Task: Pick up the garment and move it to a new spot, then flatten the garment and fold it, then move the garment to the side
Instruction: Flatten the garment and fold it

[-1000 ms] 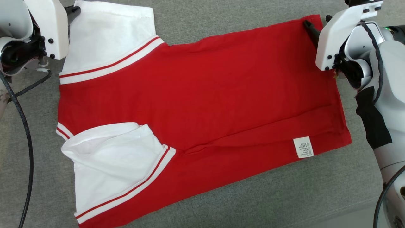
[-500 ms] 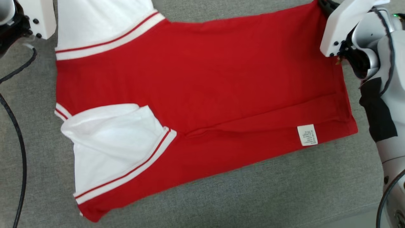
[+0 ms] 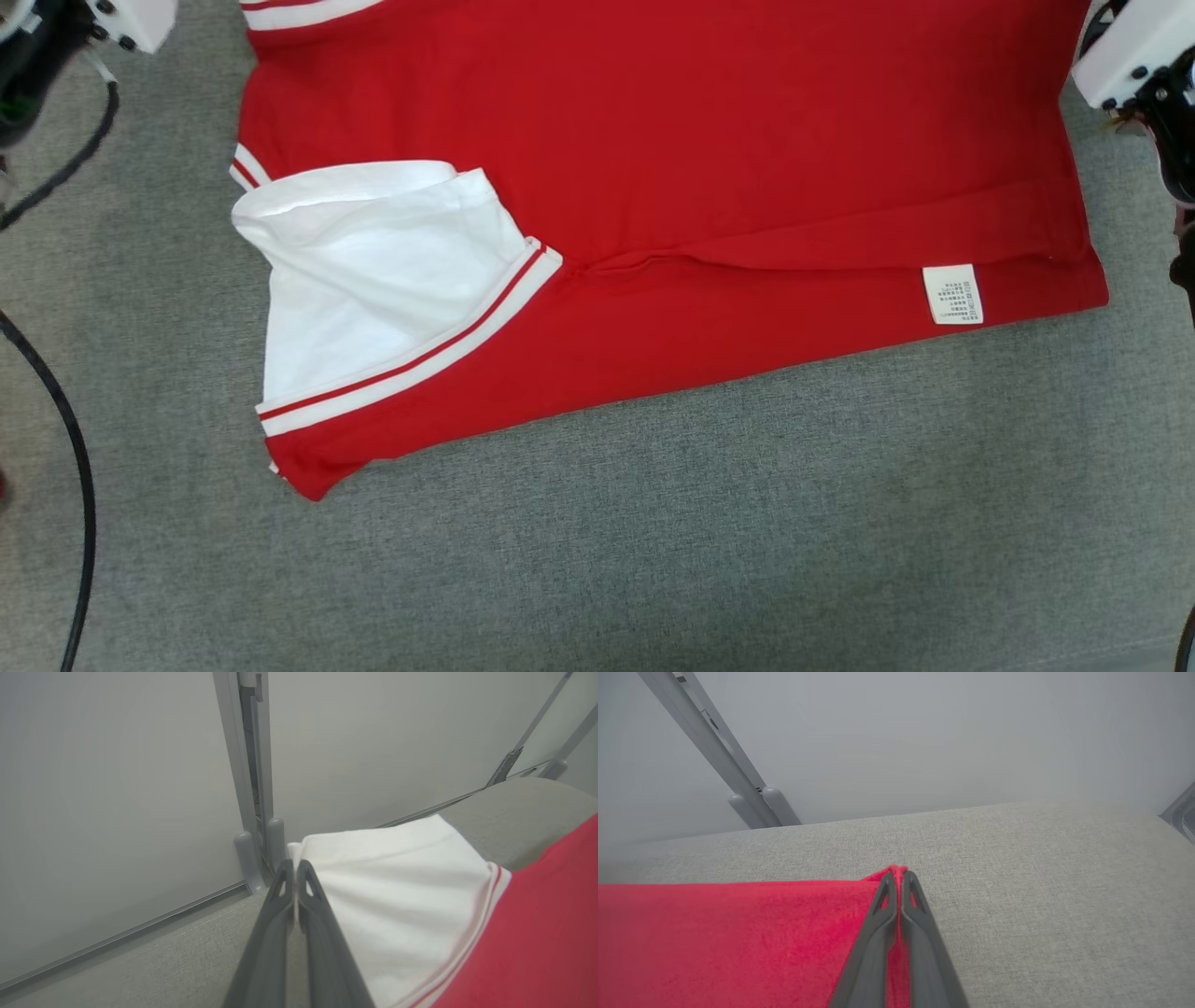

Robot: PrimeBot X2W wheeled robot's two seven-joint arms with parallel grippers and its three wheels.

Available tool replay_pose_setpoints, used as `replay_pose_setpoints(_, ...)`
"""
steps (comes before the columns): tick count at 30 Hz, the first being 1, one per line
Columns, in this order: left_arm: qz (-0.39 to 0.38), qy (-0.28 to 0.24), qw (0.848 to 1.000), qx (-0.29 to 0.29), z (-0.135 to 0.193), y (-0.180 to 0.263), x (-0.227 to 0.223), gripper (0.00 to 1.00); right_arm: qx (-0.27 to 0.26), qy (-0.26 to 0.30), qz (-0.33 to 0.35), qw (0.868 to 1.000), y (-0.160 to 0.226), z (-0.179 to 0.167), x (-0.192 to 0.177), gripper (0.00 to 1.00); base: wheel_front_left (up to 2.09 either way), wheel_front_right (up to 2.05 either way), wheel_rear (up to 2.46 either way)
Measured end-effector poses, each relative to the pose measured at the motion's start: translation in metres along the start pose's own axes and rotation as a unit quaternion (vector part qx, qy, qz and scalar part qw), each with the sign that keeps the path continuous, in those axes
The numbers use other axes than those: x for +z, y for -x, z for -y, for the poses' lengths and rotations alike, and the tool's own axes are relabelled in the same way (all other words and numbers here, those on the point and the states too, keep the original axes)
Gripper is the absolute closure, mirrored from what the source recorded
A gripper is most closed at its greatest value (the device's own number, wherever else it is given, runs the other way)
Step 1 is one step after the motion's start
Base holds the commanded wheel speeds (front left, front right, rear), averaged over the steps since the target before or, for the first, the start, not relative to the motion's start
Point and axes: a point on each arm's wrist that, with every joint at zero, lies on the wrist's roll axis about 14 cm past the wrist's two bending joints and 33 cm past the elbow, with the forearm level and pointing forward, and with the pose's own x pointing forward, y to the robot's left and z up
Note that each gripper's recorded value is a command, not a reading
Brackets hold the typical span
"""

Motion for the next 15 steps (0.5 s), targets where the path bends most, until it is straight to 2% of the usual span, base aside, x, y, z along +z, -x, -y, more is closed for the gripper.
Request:
replay_pose_setpoints(4, 0.013, 0.02, 0.999, -0.022, 0.011, 0.016, -0.004, 1.0, 0.019, -0.031, 0.011, 0.999, 0.008, -0.004, -0.006, 1.0, 0.0, 0.0, 0.0)
replay_pose_setpoints(15, 0.035, 0.089, 0.995, -0.038, 0.018, 0.079, -0.03, 1.0, 0.052, -0.061, 0.015, 0.997, 0.042, 0.004, -0.024, 1.0, 0.0, 0.0, 0.0)
